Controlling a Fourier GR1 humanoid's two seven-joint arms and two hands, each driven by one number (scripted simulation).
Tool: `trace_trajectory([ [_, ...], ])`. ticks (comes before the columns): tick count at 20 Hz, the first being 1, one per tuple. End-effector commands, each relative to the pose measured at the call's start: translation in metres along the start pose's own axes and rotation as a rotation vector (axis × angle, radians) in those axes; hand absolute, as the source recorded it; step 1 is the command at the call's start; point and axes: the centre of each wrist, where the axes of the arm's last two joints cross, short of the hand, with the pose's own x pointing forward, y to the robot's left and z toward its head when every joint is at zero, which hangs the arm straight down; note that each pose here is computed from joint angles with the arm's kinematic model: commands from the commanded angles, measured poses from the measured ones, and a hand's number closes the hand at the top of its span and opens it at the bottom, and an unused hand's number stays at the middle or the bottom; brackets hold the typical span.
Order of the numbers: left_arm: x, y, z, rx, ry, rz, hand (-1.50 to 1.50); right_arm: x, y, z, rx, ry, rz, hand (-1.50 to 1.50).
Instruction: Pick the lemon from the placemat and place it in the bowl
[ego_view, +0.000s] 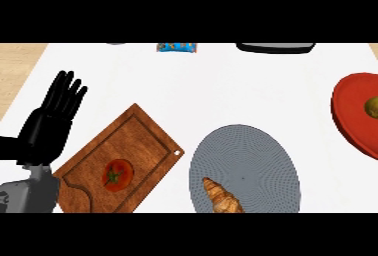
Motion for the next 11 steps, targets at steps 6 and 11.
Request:
trace_trajectory([
  [6, 0.004, -0.002, -0.002, 0.008, -0.017, -0.002, 0.00, 0.007, -0.055, 0.043, 0.018, 0.015, -0.011, -1.50],
  [11, 0.005, 0.002, 0.001, 0.027, -0.006, 0.014, 0.00, -0.001, -0.060, 0.056, 0.046, 0.057, 0.001, -1.50],
])
